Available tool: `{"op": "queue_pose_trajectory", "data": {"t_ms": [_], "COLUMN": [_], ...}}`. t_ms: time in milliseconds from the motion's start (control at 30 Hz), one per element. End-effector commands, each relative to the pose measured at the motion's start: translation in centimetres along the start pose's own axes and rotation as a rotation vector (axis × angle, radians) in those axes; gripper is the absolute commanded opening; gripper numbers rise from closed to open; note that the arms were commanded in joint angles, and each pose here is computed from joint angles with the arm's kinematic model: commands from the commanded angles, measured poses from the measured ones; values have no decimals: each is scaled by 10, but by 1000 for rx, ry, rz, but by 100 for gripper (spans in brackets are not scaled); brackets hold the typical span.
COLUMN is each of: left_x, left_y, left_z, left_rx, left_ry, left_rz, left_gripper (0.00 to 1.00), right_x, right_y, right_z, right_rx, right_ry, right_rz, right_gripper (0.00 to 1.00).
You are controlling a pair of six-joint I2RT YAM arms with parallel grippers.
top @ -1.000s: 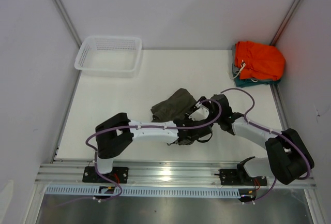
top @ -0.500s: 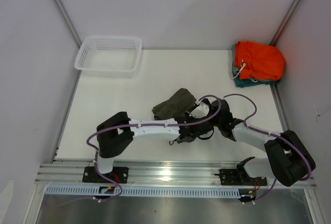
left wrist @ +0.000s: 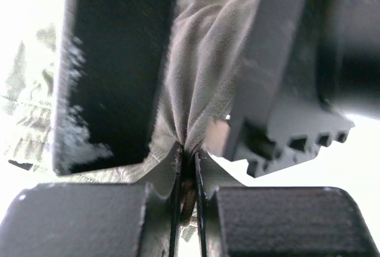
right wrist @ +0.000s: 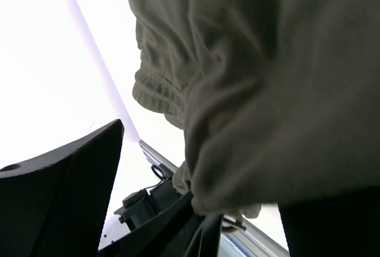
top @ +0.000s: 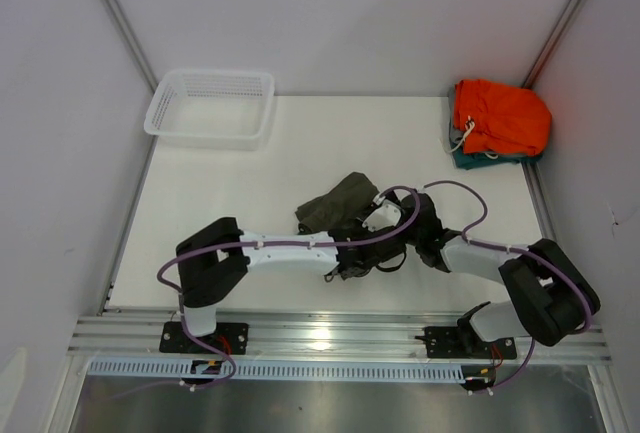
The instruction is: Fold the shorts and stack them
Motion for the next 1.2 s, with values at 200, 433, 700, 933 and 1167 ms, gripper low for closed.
{"op": "queue_pose_trajectory", "data": {"t_ms": [200,433,700,933,1167], "left_x": [26,25,18,15,13], "left_y": [-26,-22,-19,-20,-23], "left_z": [-12,-15,-15,-18,-19], "left_rx": [-154,-148,-142,-123,-116], "left_ry": [-42,-17,21,76,155], "left_rz": [-77,-60,-57,-73,-96], "left_gripper": [7,3,3,4,6], "right_x": [4,1,0,-9,-12], "right_y": [7,9,10,24,30], "right_z": [9,1,-2,-5,-3], "right_rx": [76,23,-7,-6,10], "right_ry": [-44,-74,-97,-84,-106], "right_rz": [-34,-33,-11,65,91], "right_gripper": [99,99,99,100,98]}}
Point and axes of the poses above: each gripper's point midway between its finger pads, its own y axis out along the fingers, its own z axis along the line the jaws close on, x = y × z, the point moved 3 cm from there along -y, back along the fingers, and after that the axes turned 14 degrees about -y, right-handed, at the moved point
